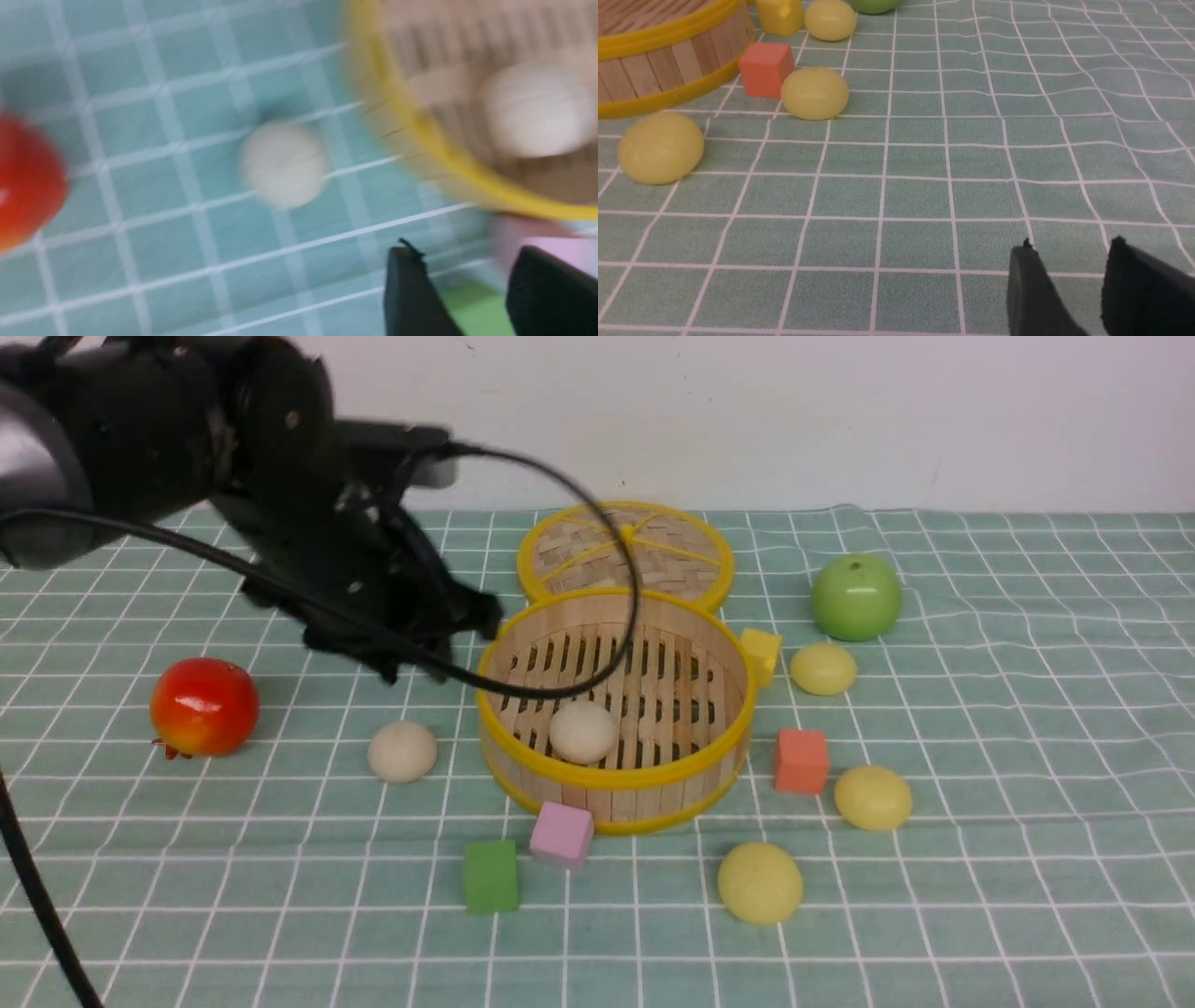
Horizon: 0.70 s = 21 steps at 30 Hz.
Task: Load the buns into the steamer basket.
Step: Use the left arm to grab a steamed stuffed bun
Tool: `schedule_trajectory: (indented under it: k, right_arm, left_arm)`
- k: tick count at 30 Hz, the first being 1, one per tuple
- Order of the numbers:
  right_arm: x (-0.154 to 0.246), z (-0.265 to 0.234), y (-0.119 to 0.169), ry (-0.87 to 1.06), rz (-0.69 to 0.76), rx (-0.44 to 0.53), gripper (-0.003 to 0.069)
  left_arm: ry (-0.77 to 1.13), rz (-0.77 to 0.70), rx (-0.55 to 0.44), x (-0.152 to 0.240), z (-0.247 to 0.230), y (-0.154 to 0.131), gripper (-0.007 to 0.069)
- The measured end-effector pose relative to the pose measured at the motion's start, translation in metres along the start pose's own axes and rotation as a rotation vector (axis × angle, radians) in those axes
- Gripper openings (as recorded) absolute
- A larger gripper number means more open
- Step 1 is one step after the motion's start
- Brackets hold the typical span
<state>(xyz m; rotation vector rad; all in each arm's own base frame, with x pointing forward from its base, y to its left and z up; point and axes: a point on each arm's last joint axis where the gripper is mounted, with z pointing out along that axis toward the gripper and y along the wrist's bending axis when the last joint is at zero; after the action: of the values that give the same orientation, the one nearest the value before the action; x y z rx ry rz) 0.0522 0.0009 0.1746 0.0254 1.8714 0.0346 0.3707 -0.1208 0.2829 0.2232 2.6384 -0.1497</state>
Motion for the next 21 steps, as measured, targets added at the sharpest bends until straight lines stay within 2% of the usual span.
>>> schedule_trajectory:
  k: [4,12,21]
  right_arm:
    - [0.0,0.0,0.0,0.0,0.0,0.0,0.024]
    - [0.0,0.0,0.0,0.0,0.0,0.0,0.024]
    - [0.0,0.0,0.0,0.0,0.0,0.0,0.024]
  left_arm:
    - [0.008,-0.038,-0.017,-0.001,0.035,0.017,0.0225]
    - [-0.012,0.031,-0.069,-0.002,0.082,0.023,0.0256]
    - [-0.004,0.065,-0.088,0.002,0.106,0.025,0.0258]
